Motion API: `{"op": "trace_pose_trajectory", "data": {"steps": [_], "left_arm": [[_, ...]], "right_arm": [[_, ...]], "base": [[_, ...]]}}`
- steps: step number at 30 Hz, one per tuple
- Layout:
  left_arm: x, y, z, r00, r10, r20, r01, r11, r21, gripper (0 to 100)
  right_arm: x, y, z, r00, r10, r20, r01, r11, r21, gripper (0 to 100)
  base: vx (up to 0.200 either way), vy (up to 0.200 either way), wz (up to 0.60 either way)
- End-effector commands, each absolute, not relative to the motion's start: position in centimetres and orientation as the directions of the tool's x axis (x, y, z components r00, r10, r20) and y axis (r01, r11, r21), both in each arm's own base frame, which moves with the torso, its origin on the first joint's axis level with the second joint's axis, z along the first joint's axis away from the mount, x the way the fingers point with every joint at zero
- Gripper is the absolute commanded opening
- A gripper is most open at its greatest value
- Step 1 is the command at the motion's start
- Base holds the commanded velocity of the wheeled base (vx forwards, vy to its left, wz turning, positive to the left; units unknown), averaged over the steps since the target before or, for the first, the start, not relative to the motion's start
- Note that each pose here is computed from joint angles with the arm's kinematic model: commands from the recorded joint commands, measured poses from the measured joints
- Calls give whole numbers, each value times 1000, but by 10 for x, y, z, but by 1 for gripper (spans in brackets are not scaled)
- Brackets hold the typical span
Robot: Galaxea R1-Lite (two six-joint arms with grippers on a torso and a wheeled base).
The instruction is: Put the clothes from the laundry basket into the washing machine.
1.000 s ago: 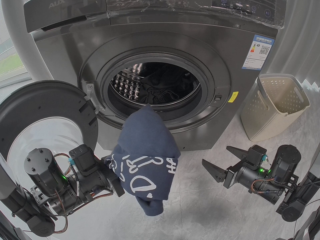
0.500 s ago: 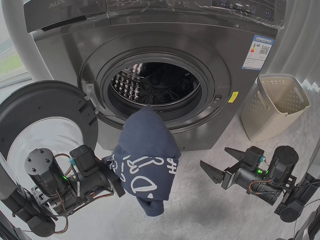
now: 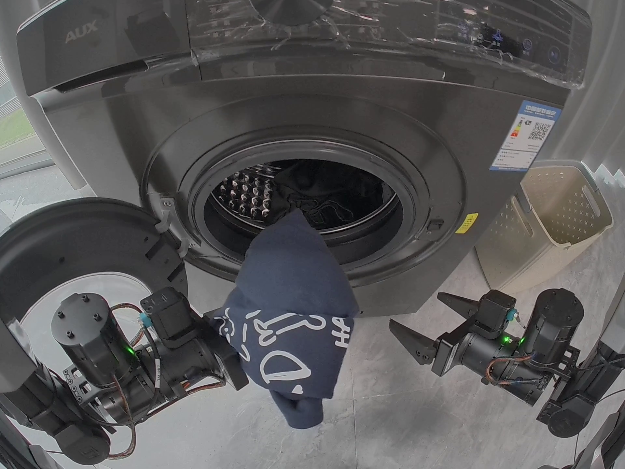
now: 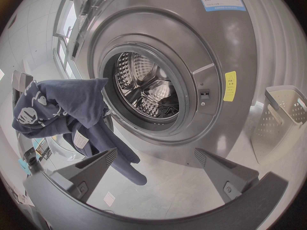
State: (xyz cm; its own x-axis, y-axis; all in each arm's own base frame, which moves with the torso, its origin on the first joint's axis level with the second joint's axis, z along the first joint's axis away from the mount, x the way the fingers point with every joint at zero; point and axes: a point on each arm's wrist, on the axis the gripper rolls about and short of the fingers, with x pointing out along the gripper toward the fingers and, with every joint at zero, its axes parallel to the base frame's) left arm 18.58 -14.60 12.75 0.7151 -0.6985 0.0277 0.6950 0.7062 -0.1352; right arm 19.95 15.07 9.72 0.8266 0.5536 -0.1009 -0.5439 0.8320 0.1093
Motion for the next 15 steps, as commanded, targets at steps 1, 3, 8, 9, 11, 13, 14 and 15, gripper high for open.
{"op": "trace_pose_trajectory", "data": {"steps": [1,3,8,9,11,13,14,15], "left_arm": [[187,-147,126,716,-698,20,694,707,-137,0],[186,-147,125,713,-700,18,696,705,-137,0],[186,-148,125,711,-703,17,698,703,-136,0],[185,-149,125,707,-707,18,703,699,-131,0],[184,-153,126,699,-715,21,711,691,-131,0],[181,-157,126,687,-726,21,720,677,-153,0],[181,-160,125,682,-731,18,723,670,-167,0],[183,-162,122,682,-732,9,721,669,-181,0]], "right_arm": [[191,150,92,811,570,-133,-560,821,106,100],[180,149,89,790,592,-160,-584,806,99,100],[154,150,81,726,650,-225,-649,755,89,100],[150,152,80,712,662,-232,-662,744,89,100],[148,154,80,704,671,-232,-671,736,90,100],[148,153,82,709,669,-222,-670,738,86,100],[148,152,85,713,669,-208,-668,739,87,100],[148,151,87,718,668,-198,-666,741,86,100]], "base": [[200,0,0],[100,0,0],[0,0,0],[0,0,0],[0,0,0],[0,0,0],[0,0,0],[0,0,0]]}}
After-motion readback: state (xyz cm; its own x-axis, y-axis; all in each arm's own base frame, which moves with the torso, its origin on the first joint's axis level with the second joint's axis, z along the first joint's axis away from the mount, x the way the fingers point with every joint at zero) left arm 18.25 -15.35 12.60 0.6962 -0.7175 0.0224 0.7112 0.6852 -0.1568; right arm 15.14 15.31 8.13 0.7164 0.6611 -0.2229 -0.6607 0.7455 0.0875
